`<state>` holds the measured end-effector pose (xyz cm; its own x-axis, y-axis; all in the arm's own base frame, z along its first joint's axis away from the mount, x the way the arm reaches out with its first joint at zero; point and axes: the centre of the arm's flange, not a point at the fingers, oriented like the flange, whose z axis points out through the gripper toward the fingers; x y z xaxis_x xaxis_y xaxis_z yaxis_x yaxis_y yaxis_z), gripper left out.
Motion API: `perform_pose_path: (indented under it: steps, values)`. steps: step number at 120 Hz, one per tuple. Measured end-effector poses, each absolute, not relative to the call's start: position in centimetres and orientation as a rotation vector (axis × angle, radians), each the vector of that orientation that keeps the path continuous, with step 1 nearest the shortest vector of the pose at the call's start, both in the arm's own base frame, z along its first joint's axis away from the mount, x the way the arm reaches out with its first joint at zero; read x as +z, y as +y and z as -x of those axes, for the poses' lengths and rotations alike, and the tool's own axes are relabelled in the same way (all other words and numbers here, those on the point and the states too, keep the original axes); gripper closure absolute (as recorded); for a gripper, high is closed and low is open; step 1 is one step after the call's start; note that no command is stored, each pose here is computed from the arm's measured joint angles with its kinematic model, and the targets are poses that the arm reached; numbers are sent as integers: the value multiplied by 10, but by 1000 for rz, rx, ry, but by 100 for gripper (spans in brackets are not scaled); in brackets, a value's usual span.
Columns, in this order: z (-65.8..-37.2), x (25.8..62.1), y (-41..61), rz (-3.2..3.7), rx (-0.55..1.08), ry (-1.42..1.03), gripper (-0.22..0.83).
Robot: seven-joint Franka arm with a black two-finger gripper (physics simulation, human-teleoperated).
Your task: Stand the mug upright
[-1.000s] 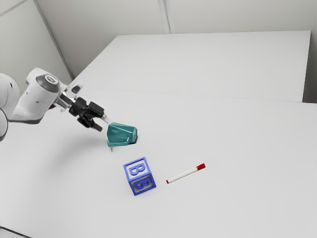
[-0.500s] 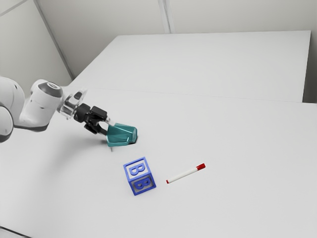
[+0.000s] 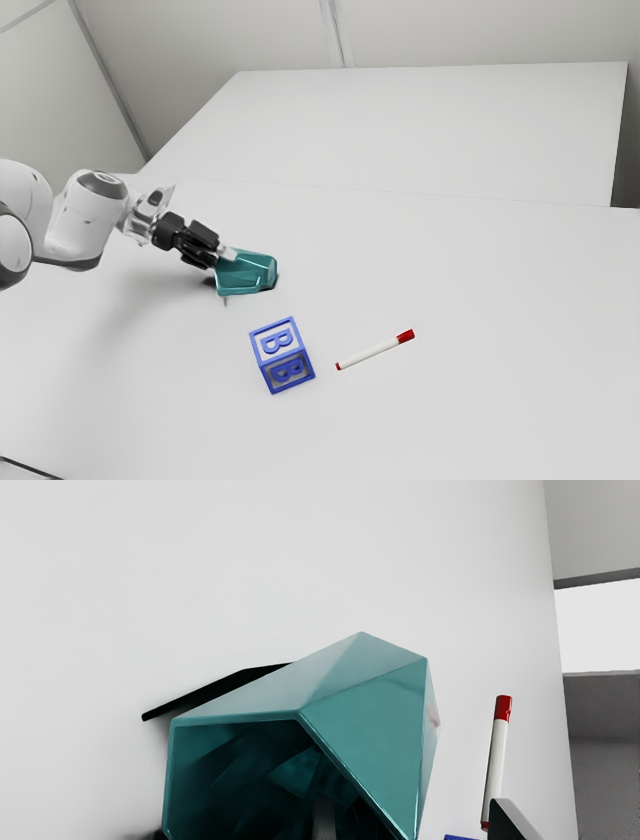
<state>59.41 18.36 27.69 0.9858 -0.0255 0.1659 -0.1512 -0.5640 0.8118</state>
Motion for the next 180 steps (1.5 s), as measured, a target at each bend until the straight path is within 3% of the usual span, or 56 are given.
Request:
perform_pose_path:
  steps: [15,71,91,131,180]
  values:
    - [-594,277,182,-2152,176,-148,47]
    - [-594,283,176,-2118,211,-221,73]
    - [-595,288,176,-2121,225,-244,76]
    - [-595,337,160,-2177,259,-359,78]
    - [-598,382,101,-2471,154,-613,79]
